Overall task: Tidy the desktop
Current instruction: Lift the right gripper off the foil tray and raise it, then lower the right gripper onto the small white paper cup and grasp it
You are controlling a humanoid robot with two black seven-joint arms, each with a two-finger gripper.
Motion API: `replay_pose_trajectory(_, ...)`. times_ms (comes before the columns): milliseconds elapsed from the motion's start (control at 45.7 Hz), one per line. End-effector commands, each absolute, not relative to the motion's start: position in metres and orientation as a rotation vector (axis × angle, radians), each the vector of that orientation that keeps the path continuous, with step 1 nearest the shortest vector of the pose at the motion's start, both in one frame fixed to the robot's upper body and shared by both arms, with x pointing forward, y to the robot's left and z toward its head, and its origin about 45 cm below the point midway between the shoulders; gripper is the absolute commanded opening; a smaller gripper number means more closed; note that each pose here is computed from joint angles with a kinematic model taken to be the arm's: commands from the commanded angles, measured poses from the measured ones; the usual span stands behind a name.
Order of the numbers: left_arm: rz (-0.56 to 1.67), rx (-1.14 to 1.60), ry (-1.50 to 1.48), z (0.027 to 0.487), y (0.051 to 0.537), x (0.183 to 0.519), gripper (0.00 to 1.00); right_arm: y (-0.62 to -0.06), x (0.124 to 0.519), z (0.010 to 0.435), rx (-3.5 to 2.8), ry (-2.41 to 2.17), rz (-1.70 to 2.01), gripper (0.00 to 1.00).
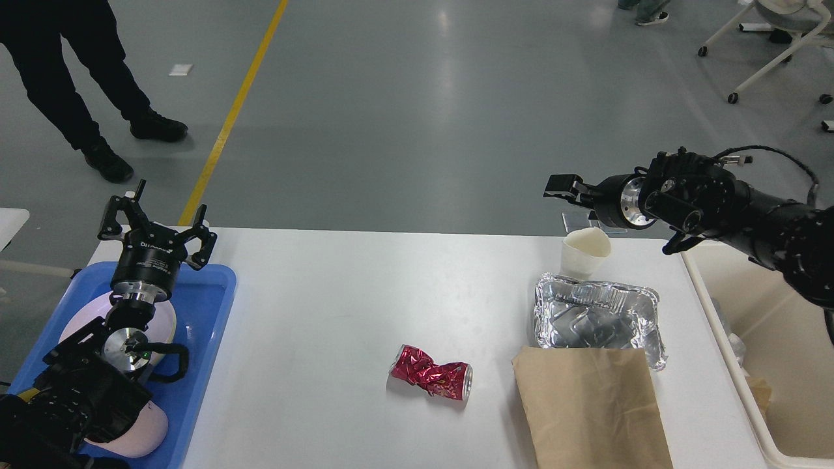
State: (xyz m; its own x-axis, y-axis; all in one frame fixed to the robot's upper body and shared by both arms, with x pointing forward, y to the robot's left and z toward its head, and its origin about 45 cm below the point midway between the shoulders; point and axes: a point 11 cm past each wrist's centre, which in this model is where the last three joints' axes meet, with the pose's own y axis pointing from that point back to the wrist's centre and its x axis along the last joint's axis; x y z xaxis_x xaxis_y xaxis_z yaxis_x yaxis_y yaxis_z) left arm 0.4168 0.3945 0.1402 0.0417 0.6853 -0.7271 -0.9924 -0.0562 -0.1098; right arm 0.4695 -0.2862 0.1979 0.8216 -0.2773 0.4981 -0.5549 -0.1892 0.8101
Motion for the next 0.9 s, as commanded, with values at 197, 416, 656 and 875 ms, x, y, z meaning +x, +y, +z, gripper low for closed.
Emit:
replay_pose_trajectory(197, 1.481, -0.737, 0.539, 0.140, 0.395, 0.417, 0.96, -0.237, 0.425, 0.242, 1.758, -0.170, 0.118, 1.00)
replay_pose_trajectory(416, 1.481, -0.737, 0.539, 0.140, 0.395, 0.417, 0.96, -0.204, 0.410, 0.301, 1.582, 0.066, 0.102, 1.00)
replay_pose_trajectory(656, 1.481, -0.737, 0.539, 0.140, 0.395, 0.417, 0.96, -0.186, 0.419, 0.363, 1.499, 0.018, 0.244, 1.00)
replay_pose_trajectory(875, 1.481, -0.739, 0.539, 0.140, 0.395, 0.417, 0.96, -0.232, 0.425, 0.323, 1.539, -0.023, 0.122, 1.00)
